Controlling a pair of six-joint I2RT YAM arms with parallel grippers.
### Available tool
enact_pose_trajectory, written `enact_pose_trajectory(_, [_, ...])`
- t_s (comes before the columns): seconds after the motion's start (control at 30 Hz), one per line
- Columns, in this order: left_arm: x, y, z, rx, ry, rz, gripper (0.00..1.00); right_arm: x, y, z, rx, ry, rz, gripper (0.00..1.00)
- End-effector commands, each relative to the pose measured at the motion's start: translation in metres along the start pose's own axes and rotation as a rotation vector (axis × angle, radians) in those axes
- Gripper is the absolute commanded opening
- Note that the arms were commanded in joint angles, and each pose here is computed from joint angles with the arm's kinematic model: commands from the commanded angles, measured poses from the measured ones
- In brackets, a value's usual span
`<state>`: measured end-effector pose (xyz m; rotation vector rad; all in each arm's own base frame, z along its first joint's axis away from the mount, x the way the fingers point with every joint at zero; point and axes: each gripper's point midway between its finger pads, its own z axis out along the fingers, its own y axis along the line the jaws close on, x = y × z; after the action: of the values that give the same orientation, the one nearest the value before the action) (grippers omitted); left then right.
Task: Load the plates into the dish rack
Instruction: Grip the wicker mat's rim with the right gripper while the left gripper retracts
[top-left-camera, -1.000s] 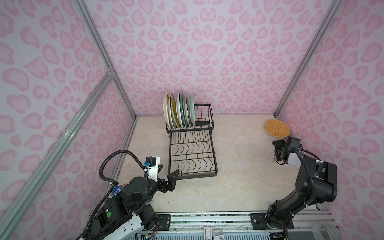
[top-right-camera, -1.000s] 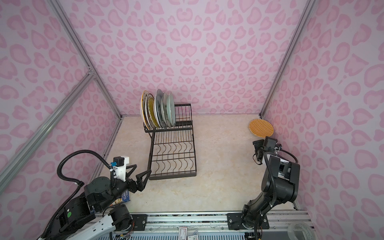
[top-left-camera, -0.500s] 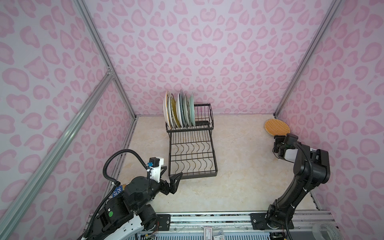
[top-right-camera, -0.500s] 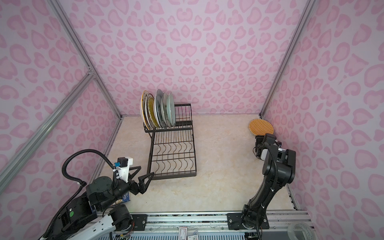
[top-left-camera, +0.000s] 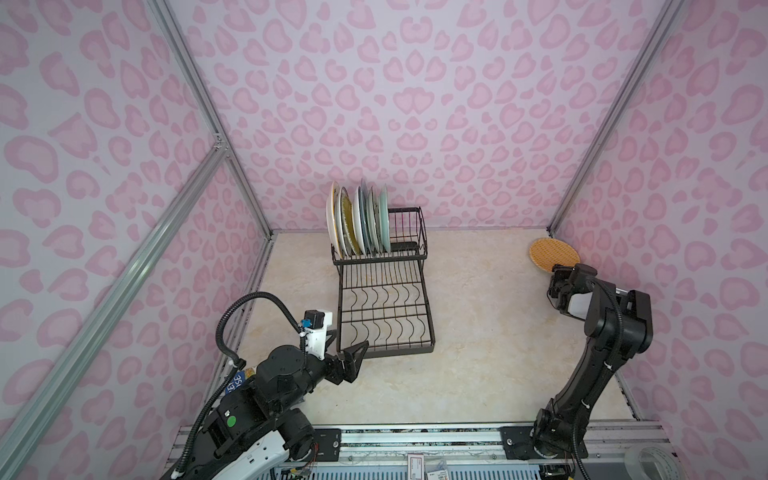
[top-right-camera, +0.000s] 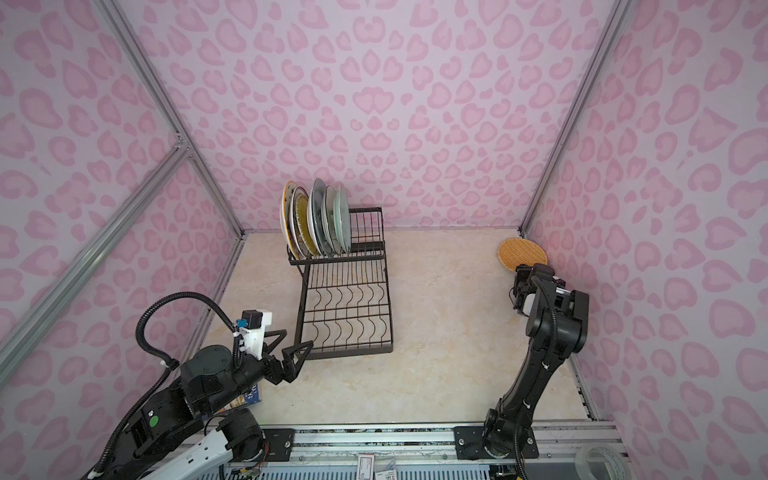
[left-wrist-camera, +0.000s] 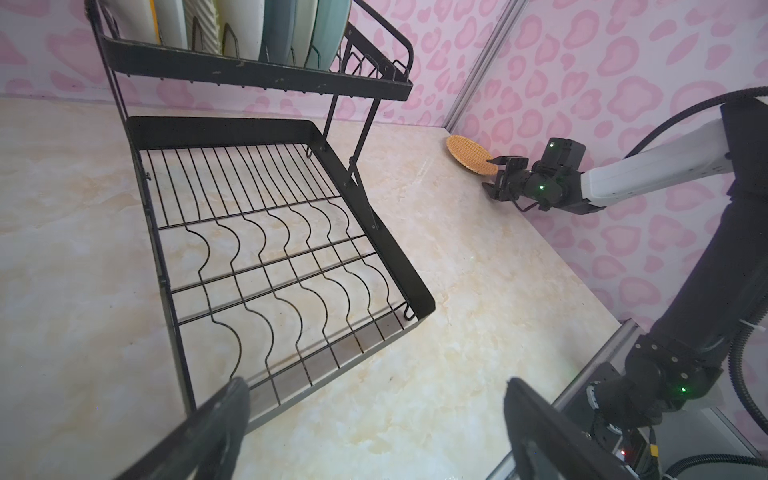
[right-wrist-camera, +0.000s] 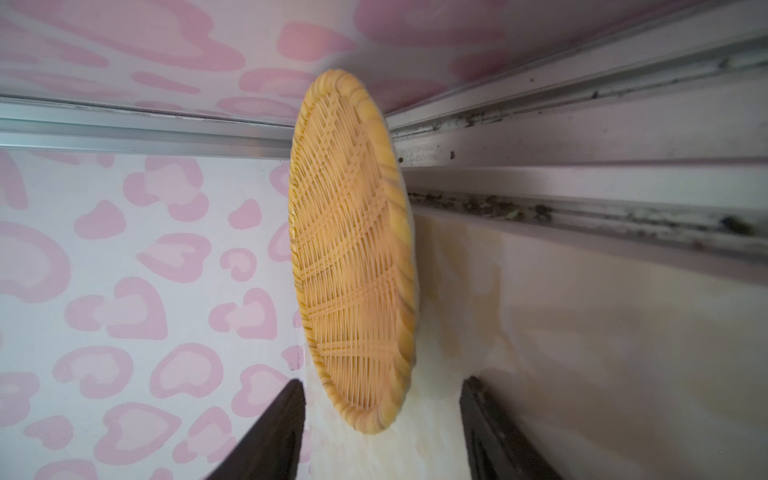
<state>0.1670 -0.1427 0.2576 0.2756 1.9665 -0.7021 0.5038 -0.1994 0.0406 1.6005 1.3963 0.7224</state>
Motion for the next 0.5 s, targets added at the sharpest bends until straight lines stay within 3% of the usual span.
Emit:
enact_pose_trajectory(0.0, [-0.004, -0.004, 0.003, 0.019, -0.017, 0.009, 0.97, 0.004, -0.034, 0.007, 0.088, 0.019, 0.042, 0.55])
enact_pose_trajectory(0.17, [-0.005, -0.003, 0.004, 0.013, -0.018, 0.007, 0.97, 0.004, -0.045, 0.015, 0.086, 0.027, 0.060, 0.39])
enact_pose_trajectory(0.47, [-0.007, -0.002, 0.007, 0.008, -0.020, 0.006, 0.97, 0.007, -0.037, 0.021, -0.023, 0.063, 0.094, 0.02])
